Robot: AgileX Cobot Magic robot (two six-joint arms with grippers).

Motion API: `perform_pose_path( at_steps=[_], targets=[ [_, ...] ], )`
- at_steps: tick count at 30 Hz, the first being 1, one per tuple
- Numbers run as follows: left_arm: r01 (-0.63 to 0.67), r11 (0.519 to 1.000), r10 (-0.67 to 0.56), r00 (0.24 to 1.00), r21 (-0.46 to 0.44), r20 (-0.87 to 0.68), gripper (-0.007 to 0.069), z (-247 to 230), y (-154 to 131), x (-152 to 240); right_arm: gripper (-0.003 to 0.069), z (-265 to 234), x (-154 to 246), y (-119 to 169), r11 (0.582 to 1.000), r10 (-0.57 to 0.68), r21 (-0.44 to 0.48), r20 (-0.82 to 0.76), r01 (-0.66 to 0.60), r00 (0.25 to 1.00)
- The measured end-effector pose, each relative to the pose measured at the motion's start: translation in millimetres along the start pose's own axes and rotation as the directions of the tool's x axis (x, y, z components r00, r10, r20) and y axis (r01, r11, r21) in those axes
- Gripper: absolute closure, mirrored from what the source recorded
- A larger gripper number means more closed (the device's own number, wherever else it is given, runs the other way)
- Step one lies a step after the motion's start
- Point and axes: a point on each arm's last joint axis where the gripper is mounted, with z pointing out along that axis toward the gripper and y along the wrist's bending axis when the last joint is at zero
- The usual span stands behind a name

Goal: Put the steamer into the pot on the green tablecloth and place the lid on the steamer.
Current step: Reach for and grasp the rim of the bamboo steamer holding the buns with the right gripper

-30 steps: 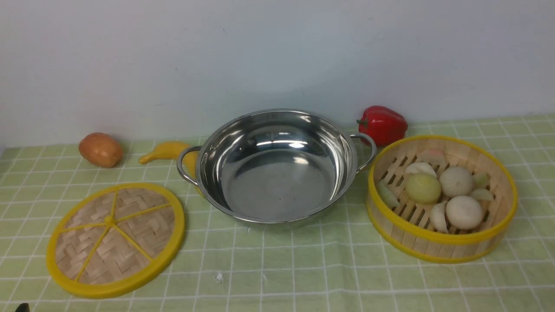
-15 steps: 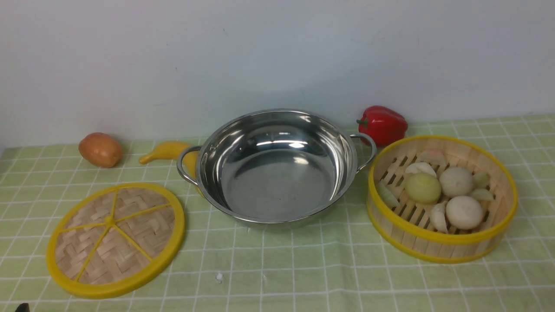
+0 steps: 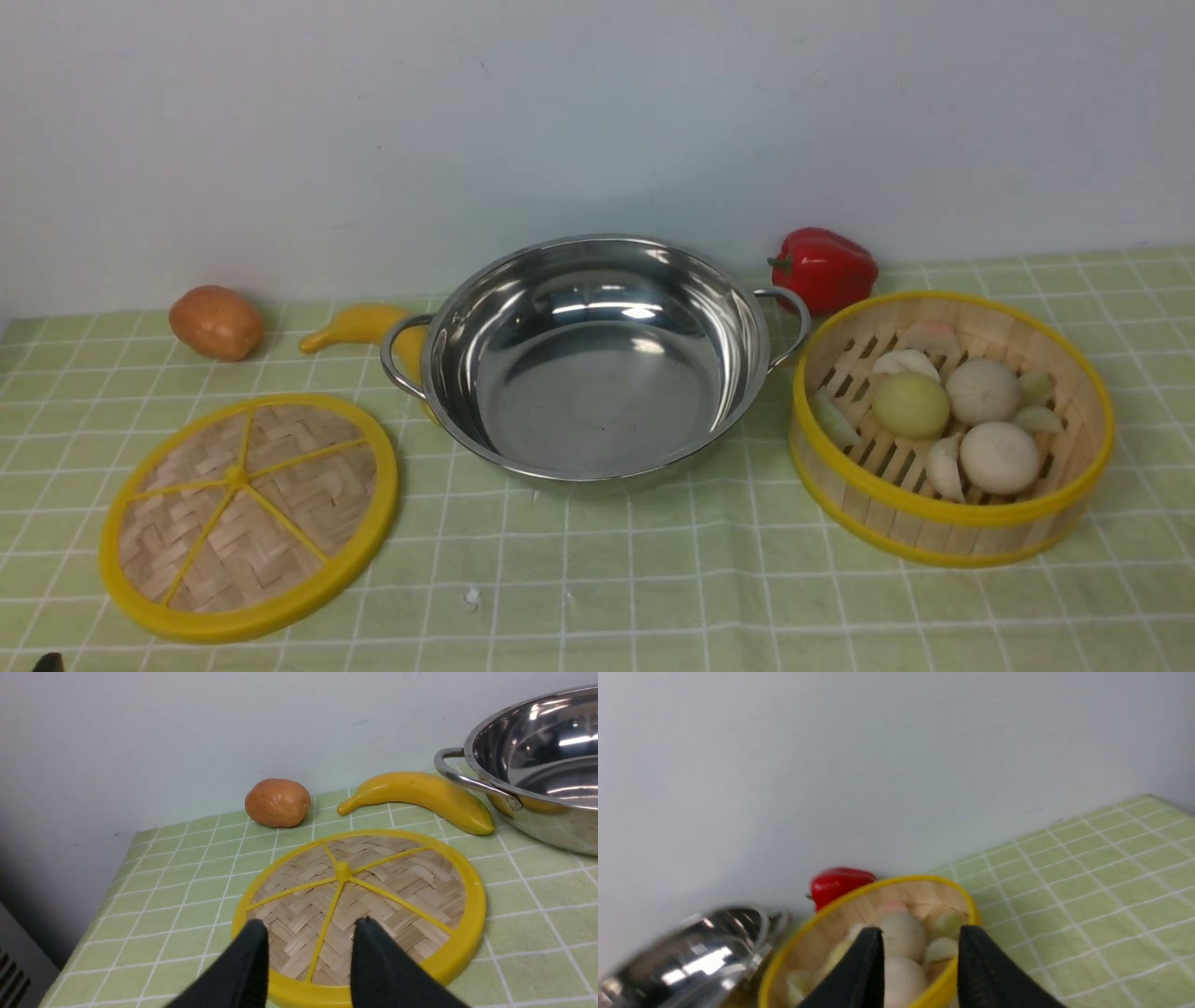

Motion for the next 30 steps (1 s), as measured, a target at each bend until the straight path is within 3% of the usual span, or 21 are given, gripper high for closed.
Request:
perform_pose_path(
  at_steps=[2,3,5,6,7,9,10,11,12,14,17,19,22,23,25,28,30],
  targets=[
    [0.026,1.000,-0.026,1.000,0.004,0.001,0.0382,0.0,-0.4,-0.1,0.0416,0.0,-0.8,1.0,0.988,0.154,-0.012,0.007,-0.154,0.988],
    [0.071,0.996,-0.071,0.997,0.052,0.002,0.0382,0.0,-1.3,-0.3,0.0416,0.0,-1.0,1.3,0.976,0.216,-0.016,0.007,-0.216,0.976],
    [0.262,0.964,-0.262,0.965,0.043,0.004,0.0382,-0.1,-3.7,-1.4,0.0416,0.0,-1.3,1.8,0.951,0.309,-0.023,0.008,-0.308,0.951],
    [0.283,0.958,-0.283,0.959,0.046,0.005,0.0382,-0.1,-3.9,-1.6,0.0416,0.0,-1.5,1.9,0.949,0.316,-0.024,0.009,-0.315,0.949],
    [0.448,0.891,-0.449,0.893,0.077,0.003,0.0382,-0.3,-6.1,-3.3,0.0416,0.0,-2.1,2.1,0.933,0.358,-0.030,0.014,-0.357,0.934],
    [0.554,0.827,-0.557,0.831,0.099,-0.001,0.0382,-0.4,-7.6,-4.9,0.0416,-0.1,-2.4,2.2,0.923,0.383,-0.033,0.015,-0.382,0.924],
    [0.696,0.706,-0.700,0.714,0.128,-0.018,0.0382,-0.8,-9.4,-7.0,0.0416,-0.1,-2.8,2.3,0.911,0.411,-0.036,0.018,-0.410,0.912],
    [0.711,0.691,-0.715,0.699,0.131,-0.020,0.0382,-0.8,-9.6,-7.3,0.0416,-0.1,-2.9,2.3,0.910,0.414,-0.037,0.019,-0.413,0.910],
    [0.796,0.586,-0.801,0.597,0.151,-0.039,0.0382,-1.1,-11.0,-9.0,0.0416,-0.1,-3.2,2.4,0.903,0.430,-0.039,0.021,-0.429,0.903],
    [0.872,0.458,-0.880,0.473,0.174,-0.050,0.0382,-1.5,-11.4,-11.9,0.0416,-0.2,-5.0,2.4,0.888,0.459,-0.049,0.037,-0.458,0.887],
    [0.908,0.370,-0.925,0.379,0.196,-0.009,0.0382,-1.8,-7.5,-16.2,0.0416,-1.5,-14.4,6.3,0.883,0.468,-0.083,0.081,-0.462,0.880],
    [0.914,0.351,-0.935,0.354,0.204,0.022,0.0382,-1.9,-4.8,-18.0,0.0416,-5.3,-30.7,16.2,0.904,0.422,-0.131,0.130,-0.406,0.897],
    [0.931,0.289,-0.957,0.275,0.224,0.095,0.0382,-2.7,2.5,-22.0,0.0416,-20.8,-79.4,48.8,0.963,0.219,-0.215,0.284,-0.160,0.933],
    [0.932,0.282,-0.959,0.266,0.226,0.099,0.0382,-2.8,2.9,-22.2,0.0416,-20.1,-79.2,48.7,0.966,0.211,-0.210,0.283,-0.154,0.936],
    [0.941,0.228,-0.970,0.198,0.251,0.141,0.0382,-4.8,8.1,-27.6,0.0416,-25.9,-116.9,77.2,0.979,0.039,-0.201,0.344,0.033,0.938],
    [0.922,0.229,-0.963,0.168,0.314,0.209,0.0382,-13.7,16.5,-48.4,0.0416,-8.6,-143.5,100.6,0.979,-0.104,-0.148,0.244,0.143,0.964],
    [0.887,0.302,-0.938,0.212,0.349,0.274,0.0382,-22.5,22.0,-66.3,0.0416,9.5,-158.4,114.1,0.975,-0.173,-0.118,0.133,0.189,0.976]
  ],
)
